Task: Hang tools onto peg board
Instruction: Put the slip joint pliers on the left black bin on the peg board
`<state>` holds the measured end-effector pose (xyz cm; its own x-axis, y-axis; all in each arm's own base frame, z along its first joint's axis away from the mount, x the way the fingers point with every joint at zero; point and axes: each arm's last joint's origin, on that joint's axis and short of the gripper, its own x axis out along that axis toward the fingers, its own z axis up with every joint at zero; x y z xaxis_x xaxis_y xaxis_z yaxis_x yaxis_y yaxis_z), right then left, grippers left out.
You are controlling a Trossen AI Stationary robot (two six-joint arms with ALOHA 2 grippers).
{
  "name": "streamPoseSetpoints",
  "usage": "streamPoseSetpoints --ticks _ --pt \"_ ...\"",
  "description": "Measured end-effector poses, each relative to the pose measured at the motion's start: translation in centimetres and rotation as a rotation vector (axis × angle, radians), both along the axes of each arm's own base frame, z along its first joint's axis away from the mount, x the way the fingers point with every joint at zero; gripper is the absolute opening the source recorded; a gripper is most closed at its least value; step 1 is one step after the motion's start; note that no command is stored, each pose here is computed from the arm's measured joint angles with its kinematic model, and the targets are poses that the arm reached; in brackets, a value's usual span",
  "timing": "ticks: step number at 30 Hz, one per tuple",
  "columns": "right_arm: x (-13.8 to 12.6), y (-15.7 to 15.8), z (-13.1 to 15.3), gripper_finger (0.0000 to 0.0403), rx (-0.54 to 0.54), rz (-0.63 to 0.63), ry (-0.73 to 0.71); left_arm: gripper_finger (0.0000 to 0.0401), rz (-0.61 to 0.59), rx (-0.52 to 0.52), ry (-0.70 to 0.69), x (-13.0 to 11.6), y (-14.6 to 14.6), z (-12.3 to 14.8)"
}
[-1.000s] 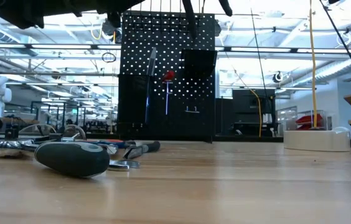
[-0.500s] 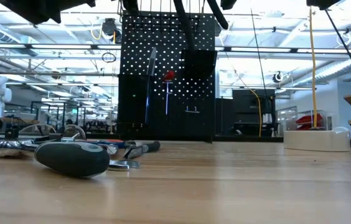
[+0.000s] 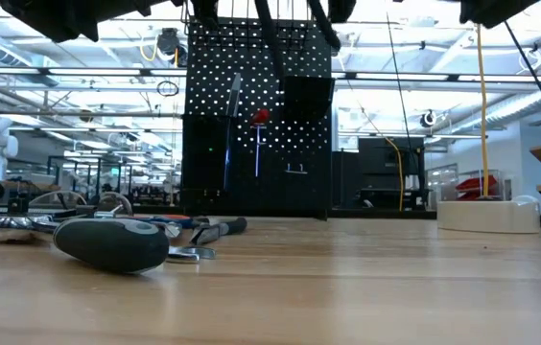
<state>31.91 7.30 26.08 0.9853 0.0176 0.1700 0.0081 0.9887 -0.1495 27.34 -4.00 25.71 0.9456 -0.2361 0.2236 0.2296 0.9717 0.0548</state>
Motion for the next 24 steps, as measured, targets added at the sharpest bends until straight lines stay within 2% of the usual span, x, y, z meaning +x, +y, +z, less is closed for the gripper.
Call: streamPoseSetpoints --ticks 3,9,13,20,24 --pt "0.3 -0.5 -0.4 0.0014 0.021 -0.022 0.009 0.0132 0.0 0.0 0.0 0.0 0.0 0.0" --pt "1.0 -1.1 -1.2 0.0014 0.056 0.039 0.004 0.0132 0.002 -0.002 -0.013 0.0 0.0 0.1" --pt "1.5 -1.4 -1.9 0.0014 0.064 0.025 -0.004 0.0132 0.002 -0.003 -0.015 0.0 0.0 0.1" --pt "1.7 -1.4 -2.0 0.0014 0.073 0.023 -0.037 0.0132 0.013 -0.007 -0.001 0.0 0.0 0.0" --pt "1.7 -1.6 -1.9 0.0014 0.075 0.017 -0.044 0.0132 0.054 -0.045 0.011 0.0 0.2 0.0"
